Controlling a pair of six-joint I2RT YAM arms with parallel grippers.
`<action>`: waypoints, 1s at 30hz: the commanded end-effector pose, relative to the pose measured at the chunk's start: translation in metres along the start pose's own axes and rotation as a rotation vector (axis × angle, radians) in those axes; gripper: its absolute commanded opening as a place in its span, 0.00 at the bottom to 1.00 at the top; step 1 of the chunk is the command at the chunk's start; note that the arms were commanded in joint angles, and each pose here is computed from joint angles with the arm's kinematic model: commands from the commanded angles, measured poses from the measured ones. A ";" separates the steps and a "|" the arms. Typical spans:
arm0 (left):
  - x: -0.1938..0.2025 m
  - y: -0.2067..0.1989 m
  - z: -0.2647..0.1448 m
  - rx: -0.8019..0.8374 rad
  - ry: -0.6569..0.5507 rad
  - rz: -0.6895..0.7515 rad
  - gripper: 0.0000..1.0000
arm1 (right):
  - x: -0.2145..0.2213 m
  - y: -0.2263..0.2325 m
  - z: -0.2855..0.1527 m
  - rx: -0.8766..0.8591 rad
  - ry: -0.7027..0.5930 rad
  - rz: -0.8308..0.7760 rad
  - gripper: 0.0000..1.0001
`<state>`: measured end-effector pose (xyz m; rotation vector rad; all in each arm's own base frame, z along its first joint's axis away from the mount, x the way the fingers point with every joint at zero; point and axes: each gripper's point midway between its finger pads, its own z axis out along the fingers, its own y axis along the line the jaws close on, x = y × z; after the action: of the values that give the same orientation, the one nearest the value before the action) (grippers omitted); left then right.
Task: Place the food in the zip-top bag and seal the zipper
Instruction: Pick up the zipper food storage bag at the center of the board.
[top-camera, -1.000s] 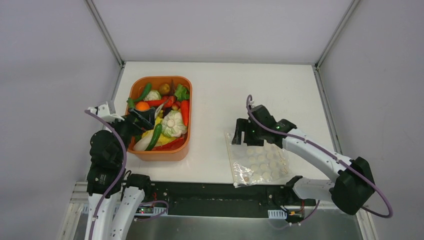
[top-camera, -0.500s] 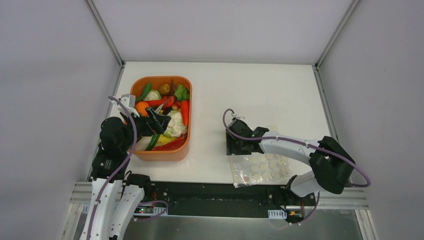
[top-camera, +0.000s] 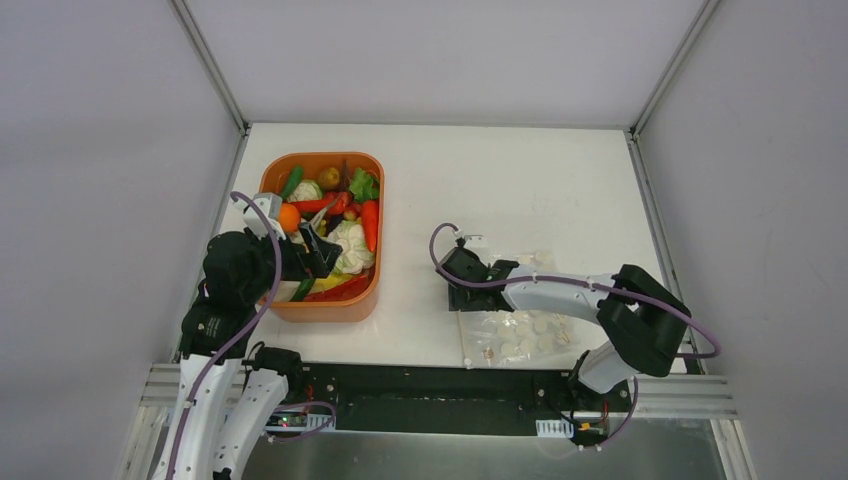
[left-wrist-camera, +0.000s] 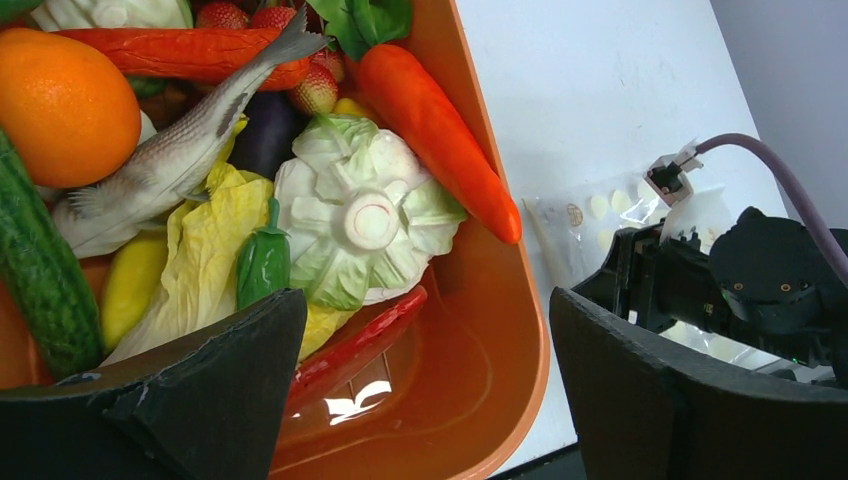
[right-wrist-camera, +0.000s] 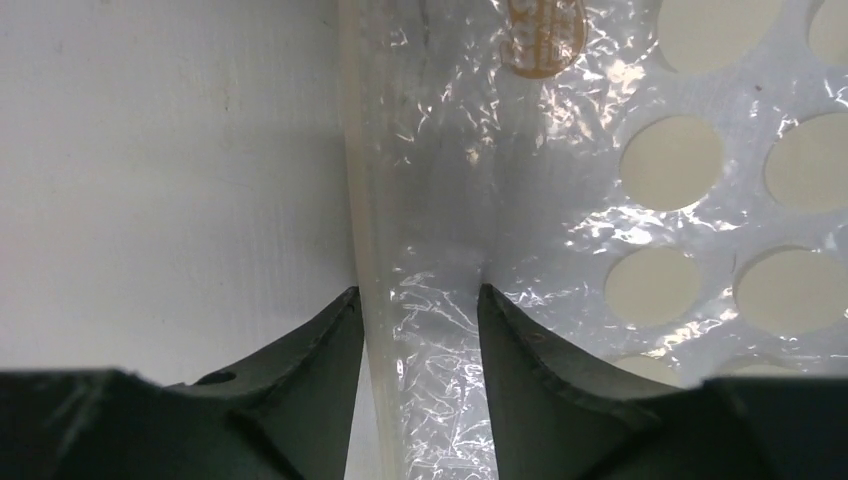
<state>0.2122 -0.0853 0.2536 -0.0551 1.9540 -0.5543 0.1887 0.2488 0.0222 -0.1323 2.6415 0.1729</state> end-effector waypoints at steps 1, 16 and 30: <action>-0.015 -0.004 -0.009 0.002 -0.048 0.037 0.94 | 0.009 -0.006 0.014 0.058 0.019 -0.004 0.45; -0.016 -0.025 -0.004 0.071 -0.003 0.052 0.87 | -0.005 0.017 -0.004 -0.054 -0.026 0.013 0.26; 0.000 -0.047 0.013 0.071 0.086 0.164 0.83 | -0.009 0.005 -0.013 -0.034 -0.061 0.011 0.27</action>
<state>0.2079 -0.1325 0.2505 0.1667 2.0462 -0.5648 0.1943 0.2625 0.0360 -0.1259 2.5865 0.2414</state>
